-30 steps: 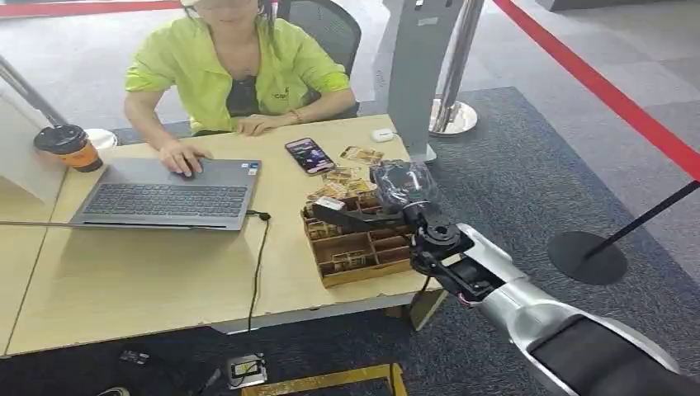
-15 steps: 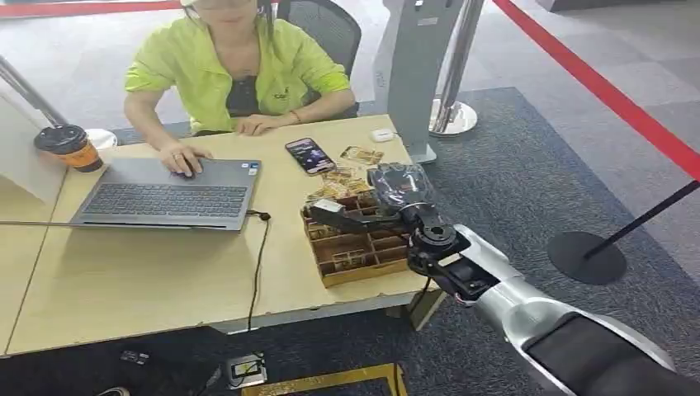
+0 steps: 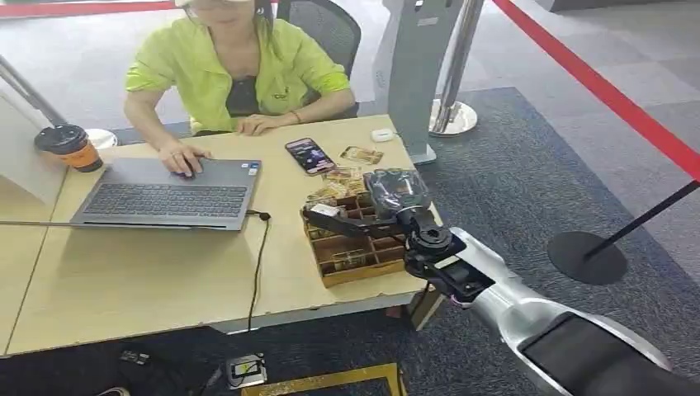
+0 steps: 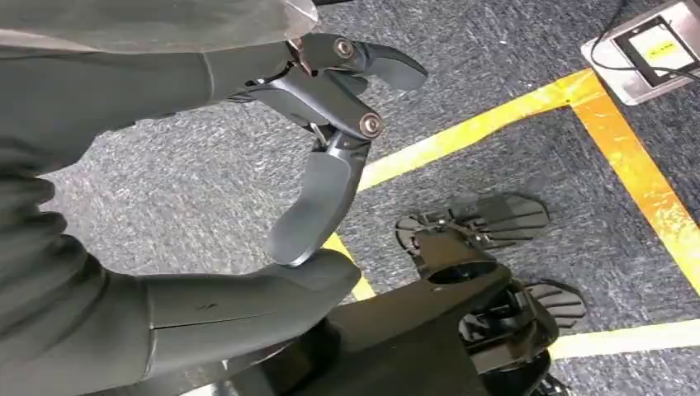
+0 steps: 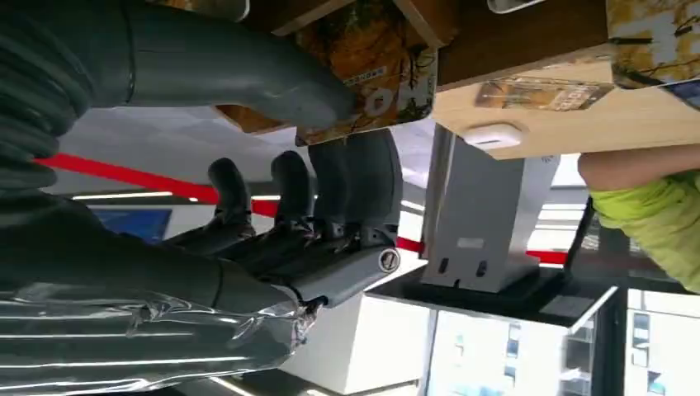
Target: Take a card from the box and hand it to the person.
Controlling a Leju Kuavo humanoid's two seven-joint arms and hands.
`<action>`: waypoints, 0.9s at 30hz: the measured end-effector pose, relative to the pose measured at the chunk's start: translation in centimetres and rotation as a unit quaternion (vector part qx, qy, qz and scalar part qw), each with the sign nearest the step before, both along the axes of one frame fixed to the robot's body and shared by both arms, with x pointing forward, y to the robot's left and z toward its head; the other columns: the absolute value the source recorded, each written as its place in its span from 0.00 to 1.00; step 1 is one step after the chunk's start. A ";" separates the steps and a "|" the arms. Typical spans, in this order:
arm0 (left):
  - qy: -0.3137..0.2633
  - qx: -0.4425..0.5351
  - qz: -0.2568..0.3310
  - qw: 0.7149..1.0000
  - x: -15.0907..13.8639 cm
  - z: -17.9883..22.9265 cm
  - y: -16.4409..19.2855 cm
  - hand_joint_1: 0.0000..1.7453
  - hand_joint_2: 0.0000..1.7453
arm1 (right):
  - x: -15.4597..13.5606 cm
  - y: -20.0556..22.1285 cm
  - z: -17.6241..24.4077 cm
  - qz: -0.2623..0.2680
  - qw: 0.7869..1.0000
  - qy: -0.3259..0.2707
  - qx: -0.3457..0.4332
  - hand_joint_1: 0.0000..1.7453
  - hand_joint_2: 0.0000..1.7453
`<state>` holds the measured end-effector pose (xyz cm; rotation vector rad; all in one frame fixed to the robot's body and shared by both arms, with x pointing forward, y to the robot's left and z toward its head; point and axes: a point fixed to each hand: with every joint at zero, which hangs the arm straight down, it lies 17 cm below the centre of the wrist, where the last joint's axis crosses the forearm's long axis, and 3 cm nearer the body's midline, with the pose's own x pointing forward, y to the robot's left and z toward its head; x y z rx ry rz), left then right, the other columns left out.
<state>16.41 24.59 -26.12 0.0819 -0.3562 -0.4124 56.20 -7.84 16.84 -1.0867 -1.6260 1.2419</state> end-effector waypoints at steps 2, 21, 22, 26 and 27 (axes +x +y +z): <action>0.000 0.000 0.001 1.000 0.0 0.0 0.0 0.00 1.00 | 0.0 0.0 0.0 0.000 1.000 0.000 0.003 0.90 1.00; -0.002 -0.005 0.010 1.000 -0.4 -0.1 0.0 0.00 1.00 | -0.7 1.2 0.4 0.065 0.996 0.064 0.026 1.00 1.00; -0.001 -0.007 0.010 1.000 -0.5 -0.1 -0.1 0.00 1.00 | -0.8 1.3 0.5 0.076 0.994 0.073 0.029 1.00 1.00; 0.001 -0.011 0.007 1.000 -0.6 -0.1 -0.3 0.00 1.00 | -0.4 0.6 2.8 0.114 0.989 0.088 0.030 1.00 1.00; 0.001 -0.012 0.008 1.000 -0.6 -0.1 -0.3 0.00 1.00 | -0.1 0.3 4.0 0.121 0.989 0.081 0.029 1.00 1.00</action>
